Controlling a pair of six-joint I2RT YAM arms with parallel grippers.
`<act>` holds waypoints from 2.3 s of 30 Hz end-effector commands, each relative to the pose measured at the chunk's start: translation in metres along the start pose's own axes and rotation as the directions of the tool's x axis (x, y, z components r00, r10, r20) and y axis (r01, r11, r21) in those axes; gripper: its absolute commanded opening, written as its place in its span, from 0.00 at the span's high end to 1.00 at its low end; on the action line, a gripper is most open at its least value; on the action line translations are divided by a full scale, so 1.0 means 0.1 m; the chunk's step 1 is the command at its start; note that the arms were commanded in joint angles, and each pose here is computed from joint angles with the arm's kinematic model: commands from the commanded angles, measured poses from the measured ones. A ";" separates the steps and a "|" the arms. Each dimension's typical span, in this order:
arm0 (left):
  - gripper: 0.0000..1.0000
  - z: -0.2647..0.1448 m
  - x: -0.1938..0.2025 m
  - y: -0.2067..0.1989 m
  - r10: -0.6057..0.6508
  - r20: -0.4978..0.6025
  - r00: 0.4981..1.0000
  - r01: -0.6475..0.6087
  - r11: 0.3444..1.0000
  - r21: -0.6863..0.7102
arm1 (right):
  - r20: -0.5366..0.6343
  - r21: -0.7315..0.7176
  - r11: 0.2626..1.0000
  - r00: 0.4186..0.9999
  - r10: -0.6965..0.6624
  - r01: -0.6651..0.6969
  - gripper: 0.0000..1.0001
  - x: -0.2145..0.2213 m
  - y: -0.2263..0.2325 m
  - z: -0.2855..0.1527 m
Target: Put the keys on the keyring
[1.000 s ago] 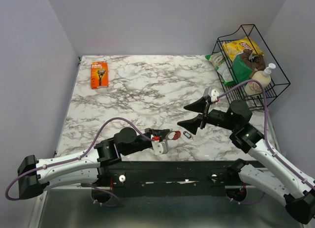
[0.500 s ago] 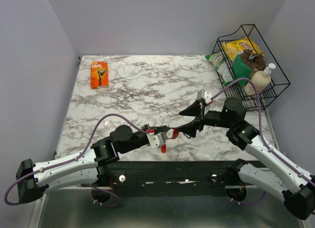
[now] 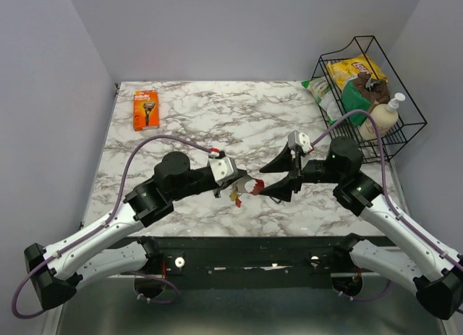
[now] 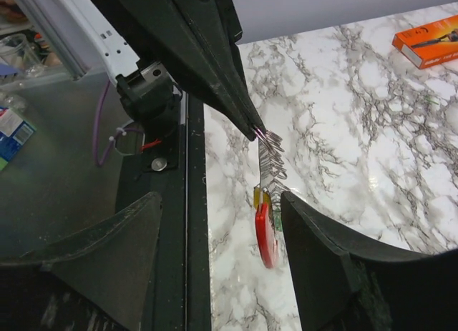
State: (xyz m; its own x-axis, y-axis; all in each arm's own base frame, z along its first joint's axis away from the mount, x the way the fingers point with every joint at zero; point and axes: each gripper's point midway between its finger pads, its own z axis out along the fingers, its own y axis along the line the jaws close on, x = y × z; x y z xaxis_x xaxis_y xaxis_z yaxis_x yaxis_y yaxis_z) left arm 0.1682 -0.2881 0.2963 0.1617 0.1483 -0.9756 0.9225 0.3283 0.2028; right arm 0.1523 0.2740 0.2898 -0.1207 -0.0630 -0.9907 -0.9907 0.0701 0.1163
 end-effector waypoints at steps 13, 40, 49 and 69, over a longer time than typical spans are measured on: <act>1.00 -0.01 -0.08 -0.28 -0.151 -0.165 0.975 0.186 0.957 0.223 | -0.015 -0.085 0.996 0.999 -0.037 0.036 0.41 -0.08 0.04 0.08; 1.00 0.07 -0.12 -0.29 -0.141 -0.146 0.979 0.175 0.951 0.254 | -0.068 -0.163 0.986 0.997 0.023 -0.034 0.87 0.05 0.03 0.20; 1.00 0.08 -0.12 -0.27 -0.144 -0.140 0.980 0.175 0.953 0.246 | -0.079 -0.166 0.985 0.996 0.029 -0.042 0.79 0.08 0.04 0.21; 0.26 -0.05 -0.42 0.04 -0.175 0.039 0.984 0.173 0.983 0.055 | -0.028 -0.096 0.995 1.000 -0.004 0.001 1.00 -0.01 -0.04 0.21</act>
State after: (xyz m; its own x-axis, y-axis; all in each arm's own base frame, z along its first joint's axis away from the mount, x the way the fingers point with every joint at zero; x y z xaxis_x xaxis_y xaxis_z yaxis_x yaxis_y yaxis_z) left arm 0.1538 -0.2987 0.2981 -0.0472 0.2159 -0.9753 0.9801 0.1986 -0.0035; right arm 0.1561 0.2932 0.2721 -0.1769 -0.1466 -0.9733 -0.9819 -0.0414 0.1847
